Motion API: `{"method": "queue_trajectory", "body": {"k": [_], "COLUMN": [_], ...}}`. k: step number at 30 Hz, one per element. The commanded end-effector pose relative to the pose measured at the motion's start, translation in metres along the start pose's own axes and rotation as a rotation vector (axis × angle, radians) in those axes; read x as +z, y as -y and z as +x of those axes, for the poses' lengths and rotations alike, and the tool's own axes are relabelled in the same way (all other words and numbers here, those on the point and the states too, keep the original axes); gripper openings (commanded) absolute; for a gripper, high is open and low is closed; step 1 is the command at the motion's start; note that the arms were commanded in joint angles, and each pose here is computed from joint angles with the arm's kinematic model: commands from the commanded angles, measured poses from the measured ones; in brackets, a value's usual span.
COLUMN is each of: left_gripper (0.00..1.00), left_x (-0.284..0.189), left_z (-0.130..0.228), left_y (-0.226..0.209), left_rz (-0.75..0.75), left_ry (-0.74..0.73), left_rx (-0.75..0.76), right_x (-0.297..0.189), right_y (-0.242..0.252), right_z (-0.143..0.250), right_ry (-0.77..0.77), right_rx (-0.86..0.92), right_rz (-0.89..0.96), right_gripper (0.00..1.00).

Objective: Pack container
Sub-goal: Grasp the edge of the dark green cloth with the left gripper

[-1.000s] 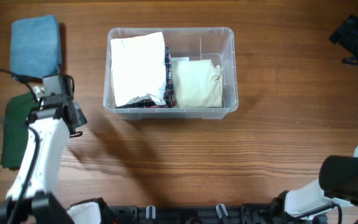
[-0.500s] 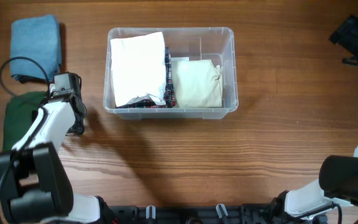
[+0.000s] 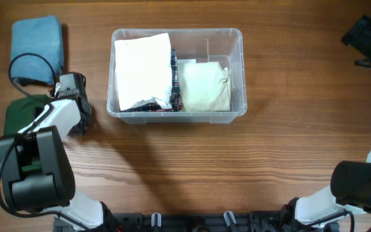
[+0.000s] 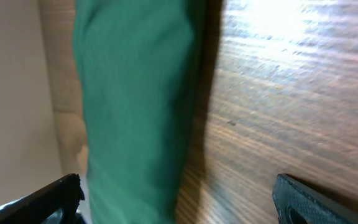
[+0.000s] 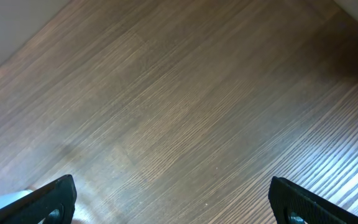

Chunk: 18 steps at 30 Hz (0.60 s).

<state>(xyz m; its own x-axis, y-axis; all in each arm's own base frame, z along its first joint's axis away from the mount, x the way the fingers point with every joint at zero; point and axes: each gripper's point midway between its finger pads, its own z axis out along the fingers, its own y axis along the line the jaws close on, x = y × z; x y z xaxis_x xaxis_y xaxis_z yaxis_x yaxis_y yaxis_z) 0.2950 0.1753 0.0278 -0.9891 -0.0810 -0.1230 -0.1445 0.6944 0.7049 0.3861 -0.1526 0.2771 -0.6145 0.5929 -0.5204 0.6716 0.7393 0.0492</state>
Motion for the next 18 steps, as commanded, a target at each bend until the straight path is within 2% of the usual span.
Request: {"method": "queue_trajectory", "body": {"k": [1,4,9,18], "left_gripper": [1.0,1.0,1.0,0.99], "left_x": [0.007,0.015,0.028,0.047], "left_z": [0.001,0.0,0.012,0.026], "left_y": [0.037,0.031,0.014,0.003], "left_rz": [0.208,0.203,0.155,0.116], "left_ry": [0.003,0.006,-0.036,-0.101], "left_rx": [-0.002,0.016,0.134,0.151], "right_x": [0.004,0.004,0.004,0.004], "right_y": [-0.003,-0.003,-0.003,-0.003], "right_z": [0.001,0.001,0.001,0.001], "right_ry": [-0.009,-0.009,-0.01,-0.01], "right_rx": [0.015,0.015,0.015,0.015], "right_rz": [-0.006,-0.006,-0.006,-0.006], "right_gripper": [1.0,1.0,1.0,1.0]}}
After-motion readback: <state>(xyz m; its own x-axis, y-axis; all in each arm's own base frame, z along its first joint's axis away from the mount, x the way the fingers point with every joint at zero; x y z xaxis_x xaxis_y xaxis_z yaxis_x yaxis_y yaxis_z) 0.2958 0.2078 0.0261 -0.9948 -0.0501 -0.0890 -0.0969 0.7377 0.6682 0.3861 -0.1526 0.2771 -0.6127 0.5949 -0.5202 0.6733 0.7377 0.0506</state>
